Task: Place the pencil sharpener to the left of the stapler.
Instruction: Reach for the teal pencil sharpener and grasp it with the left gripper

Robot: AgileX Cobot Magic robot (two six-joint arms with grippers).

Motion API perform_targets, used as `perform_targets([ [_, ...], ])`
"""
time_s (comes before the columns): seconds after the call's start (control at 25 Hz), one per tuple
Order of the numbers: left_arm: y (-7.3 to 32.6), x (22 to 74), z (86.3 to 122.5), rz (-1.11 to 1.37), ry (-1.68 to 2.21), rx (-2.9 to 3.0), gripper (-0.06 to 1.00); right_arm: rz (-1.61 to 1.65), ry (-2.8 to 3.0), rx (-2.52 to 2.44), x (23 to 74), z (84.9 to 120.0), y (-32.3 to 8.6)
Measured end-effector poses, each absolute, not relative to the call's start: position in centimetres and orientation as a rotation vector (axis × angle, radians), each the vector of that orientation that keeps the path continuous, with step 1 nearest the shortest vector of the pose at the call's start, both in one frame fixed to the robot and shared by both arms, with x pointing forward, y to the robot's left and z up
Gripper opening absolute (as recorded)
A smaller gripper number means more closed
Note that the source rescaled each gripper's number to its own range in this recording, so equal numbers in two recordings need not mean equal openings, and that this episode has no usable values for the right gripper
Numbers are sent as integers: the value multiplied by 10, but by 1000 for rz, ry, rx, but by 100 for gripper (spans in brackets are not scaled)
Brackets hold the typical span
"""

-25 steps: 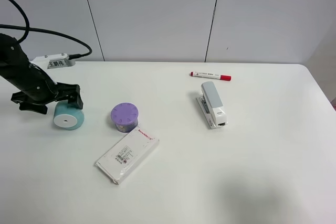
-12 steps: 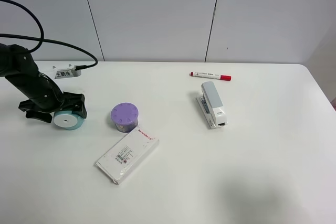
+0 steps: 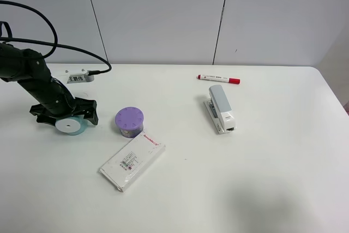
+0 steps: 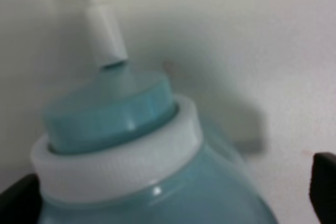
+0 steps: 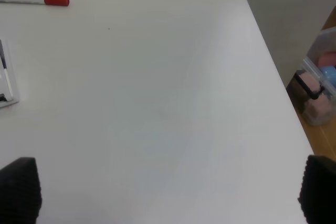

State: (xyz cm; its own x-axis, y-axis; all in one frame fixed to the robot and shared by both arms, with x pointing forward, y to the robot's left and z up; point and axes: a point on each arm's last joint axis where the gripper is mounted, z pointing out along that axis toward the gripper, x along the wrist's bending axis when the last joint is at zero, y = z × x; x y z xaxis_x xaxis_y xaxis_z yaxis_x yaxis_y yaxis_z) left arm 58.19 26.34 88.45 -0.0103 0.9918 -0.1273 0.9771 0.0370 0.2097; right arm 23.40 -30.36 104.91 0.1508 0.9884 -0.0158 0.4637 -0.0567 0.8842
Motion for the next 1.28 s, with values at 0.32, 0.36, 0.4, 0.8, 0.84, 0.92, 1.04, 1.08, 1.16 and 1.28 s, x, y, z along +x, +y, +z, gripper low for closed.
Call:
perform_targets([
  [0.32, 264, 582, 884, 92, 2072, 2036, 100, 840, 1422, 1640, 234, 1049, -304],
  [0.36, 264, 582, 884, 92, 2072, 2037, 100, 840, 1422, 1640, 234, 1049, -304],
  [0.4, 264, 582, 884, 93, 2071, 2038, 100, 840, 1422, 1640, 234, 1049, -304],
  [0.8, 264, 582, 884, 94, 2070, 2040, 92, 840, 1422, 1640, 234, 1049, -304],
  [0.84, 264, 582, 884, 94, 2070, 2040, 91, 840, 1422, 1640, 234, 1049, -304],
  [0.92, 264, 582, 884, 94, 2070, 2040, 91, 840, 1422, 1640, 234, 1049, -304],
  [1.04, 264, 582, 884, 94, 2070, 2040, 90, 840, 1422, 1640, 234, 1049, -304],
  [1.08, 264, 582, 884, 94, 2070, 2040, 90, 840, 1422, 1640, 234, 1049, -304],
  [1.16, 264, 582, 884, 94, 2070, 2041, 90, 840, 1422, 1640, 234, 1049, -304],
  [1.28, 264, 582, 884, 94, 2070, 2041, 90, 840, 1422, 1640, 234, 1049, -304],
])
